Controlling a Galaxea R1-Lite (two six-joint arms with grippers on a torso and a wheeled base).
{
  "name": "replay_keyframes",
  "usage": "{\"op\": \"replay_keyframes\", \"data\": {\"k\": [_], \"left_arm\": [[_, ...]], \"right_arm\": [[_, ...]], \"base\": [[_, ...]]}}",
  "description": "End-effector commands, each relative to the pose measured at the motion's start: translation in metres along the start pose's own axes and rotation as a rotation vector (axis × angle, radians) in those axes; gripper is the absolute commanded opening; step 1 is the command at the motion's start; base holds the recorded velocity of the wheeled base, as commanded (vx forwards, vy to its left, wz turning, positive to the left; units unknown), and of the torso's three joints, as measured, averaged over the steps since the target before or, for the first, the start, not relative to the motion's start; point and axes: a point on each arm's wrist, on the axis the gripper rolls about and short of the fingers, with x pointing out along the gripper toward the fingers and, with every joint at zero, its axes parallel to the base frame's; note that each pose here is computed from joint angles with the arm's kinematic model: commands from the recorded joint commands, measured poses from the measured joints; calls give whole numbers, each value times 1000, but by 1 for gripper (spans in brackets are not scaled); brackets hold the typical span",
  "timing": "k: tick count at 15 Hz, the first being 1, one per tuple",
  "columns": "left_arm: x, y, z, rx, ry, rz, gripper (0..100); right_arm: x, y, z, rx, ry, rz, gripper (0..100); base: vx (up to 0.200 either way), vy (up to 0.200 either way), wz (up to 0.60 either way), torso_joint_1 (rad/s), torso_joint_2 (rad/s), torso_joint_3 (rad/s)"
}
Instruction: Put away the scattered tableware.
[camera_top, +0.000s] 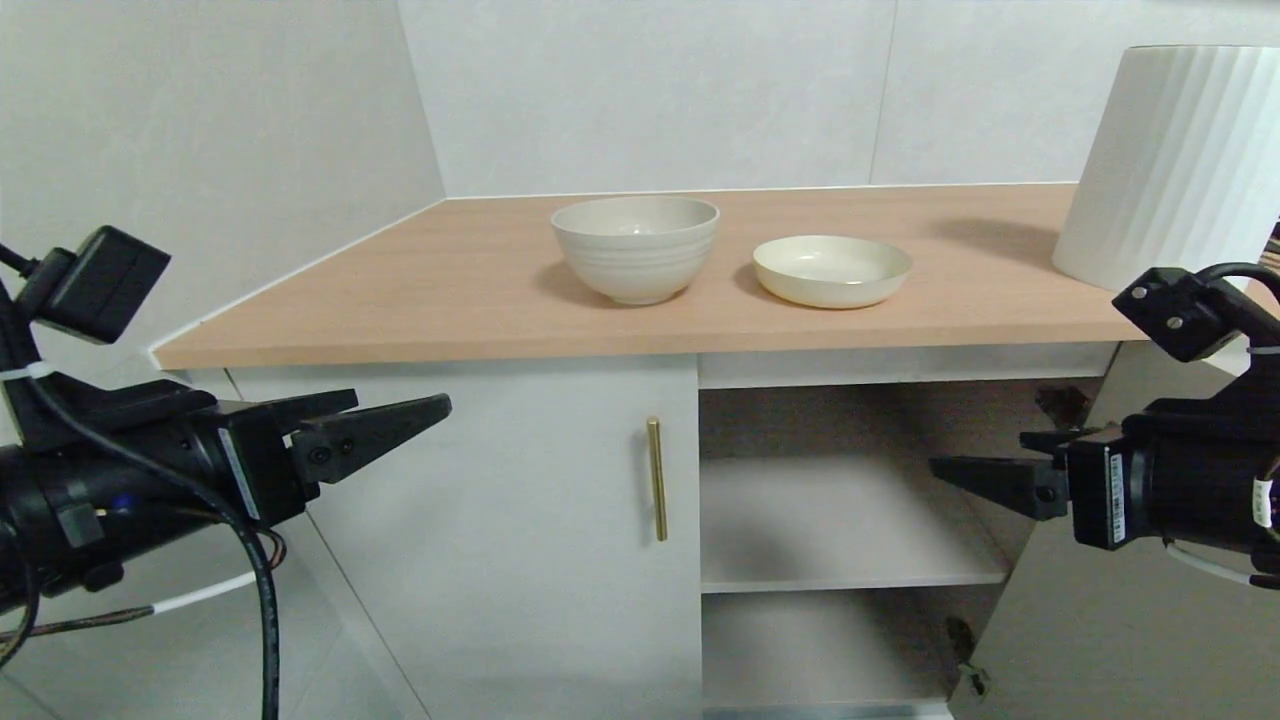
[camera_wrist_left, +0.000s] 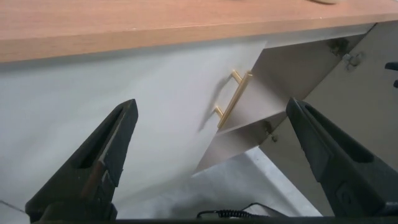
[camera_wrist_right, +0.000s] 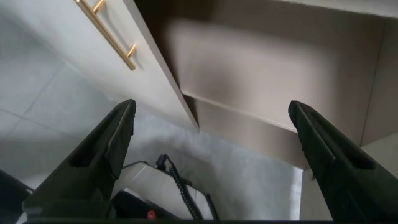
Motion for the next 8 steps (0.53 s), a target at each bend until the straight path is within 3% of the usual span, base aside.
{"op": "replay_keyframes", "data": {"k": [1, 4, 8], "left_arm": [[2, 1, -1, -2, 6, 2, 100], [2, 1, -1, -2, 8, 0, 100], [3, 1, -1, -3, 11, 0, 100]], "right_arm": [[1, 0, 0, 0, 3, -1, 100], [1, 0, -1, -3, 8, 2, 100], [2, 0, -2, -3, 11, 3, 100]], "base": [[0, 0, 0, 61, -266, -198], [0, 0, 0, 92, -282, -273], [0, 0, 0, 173, -531, -295]]}}
